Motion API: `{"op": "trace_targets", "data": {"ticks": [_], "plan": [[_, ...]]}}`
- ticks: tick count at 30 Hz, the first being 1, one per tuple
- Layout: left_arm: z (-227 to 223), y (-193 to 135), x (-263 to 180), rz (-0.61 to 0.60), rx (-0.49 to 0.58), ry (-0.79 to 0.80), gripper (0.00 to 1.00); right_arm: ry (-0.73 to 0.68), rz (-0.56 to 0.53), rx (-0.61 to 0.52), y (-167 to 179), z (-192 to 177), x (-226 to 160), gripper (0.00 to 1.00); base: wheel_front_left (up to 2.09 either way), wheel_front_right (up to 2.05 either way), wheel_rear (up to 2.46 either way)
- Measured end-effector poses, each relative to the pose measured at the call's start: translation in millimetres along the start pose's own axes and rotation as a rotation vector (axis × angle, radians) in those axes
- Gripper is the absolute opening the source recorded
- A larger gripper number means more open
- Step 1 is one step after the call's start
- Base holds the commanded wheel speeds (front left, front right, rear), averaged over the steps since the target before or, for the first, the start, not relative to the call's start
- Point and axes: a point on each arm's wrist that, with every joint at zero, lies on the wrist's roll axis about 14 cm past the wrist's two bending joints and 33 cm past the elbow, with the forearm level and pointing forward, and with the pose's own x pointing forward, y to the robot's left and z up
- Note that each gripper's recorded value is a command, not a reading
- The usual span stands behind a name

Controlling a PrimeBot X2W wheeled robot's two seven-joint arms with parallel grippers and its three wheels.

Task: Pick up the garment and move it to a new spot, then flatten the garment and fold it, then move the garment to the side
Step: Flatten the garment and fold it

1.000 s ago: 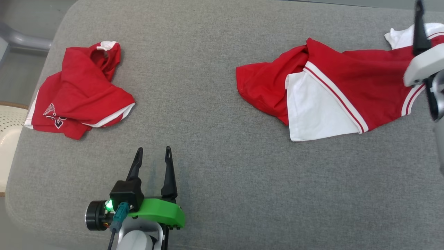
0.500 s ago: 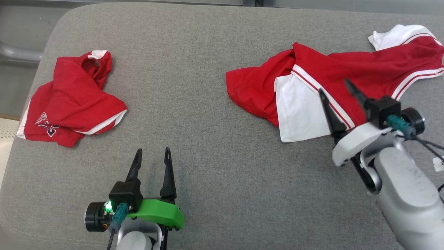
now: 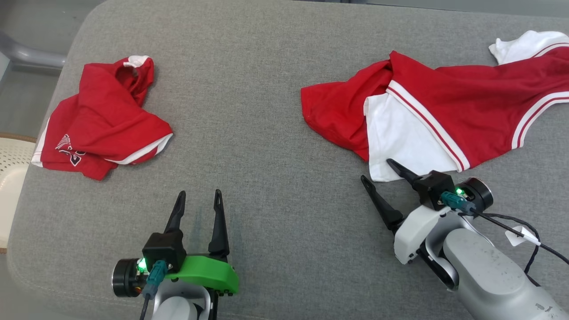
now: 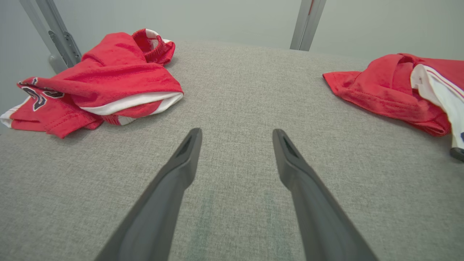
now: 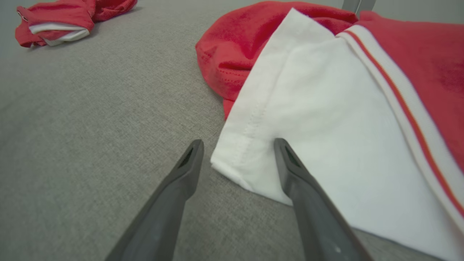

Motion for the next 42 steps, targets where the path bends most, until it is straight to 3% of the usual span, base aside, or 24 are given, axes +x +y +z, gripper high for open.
{"op": "trace_targets", "data": {"ticks": [6, 7, 8, 9, 15, 20, 28, 38, 42], "plan": [[-1.5, 3.1, -0.7, 0.015, -0.006, 0.006, 1.0, 0.029, 0.012, -0.021, 2.0, -9.4, 0.4, 1.0, 0.0, 0.0, 0.0], [-1.5, 3.0, -0.6, 0.015, -0.007, 0.006, 1.0, 0.032, 0.007, -0.032, 0.0, -10.1, -0.1, 0.81, 0.0, 0.0, 0.0], [-1.5, 2.9, -0.3, 0.015, -0.008, 0.006, 1.0, 0.032, -0.004, -0.035, -3.3, -9.9, -0.5, 0.35, 0.0, 0.0, 0.0], [-1.6, 2.5, -0.1, 0.014, -0.008, 0.006, 1.0, 0.031, -0.016, -0.032, -6.7, -9.6, -1.0, 0.0, 0.0, 0.0, 0.0], [-4.4, -1.1, 1.8, 0.003, -0.008, 0.014, 1.0, -0.01, -0.067, -0.05, -22.4, 3.5, -5.4, 0.0, 0.0, 0.0, 0.0], [-4.7, -5.0, 4.4, -0.011, -0.011, 0.015, 1.0, -0.07, -0.176, -0.057, -53.6, 20.8, -24.6, 0.0, 0.0, 0.0, 0.0], [-9.3, -19.9, 2.1, -0.066, -0.014, 0.028, 1.0, -0.1, -0.404, -0.082, -102.9, 26.3, -101.1, 0.0, 0.0, 0.0, 0.0], [-5.0, -53.1, 4.4, -0.17, -0.02, 0.017, 1.0, -0.126, -0.608, -0.19, -131.6, 44.6, -196.5, 0.0, 0.0, 0.0, 0.0], [-2.9, -68.0, 6.3, -0.216, -0.018, 0.011, 1.0, -0.112, -0.672, -0.186, -134.5, 38.8, -225.0, 0.0, 0.0, 0.0, 0.0]]}}
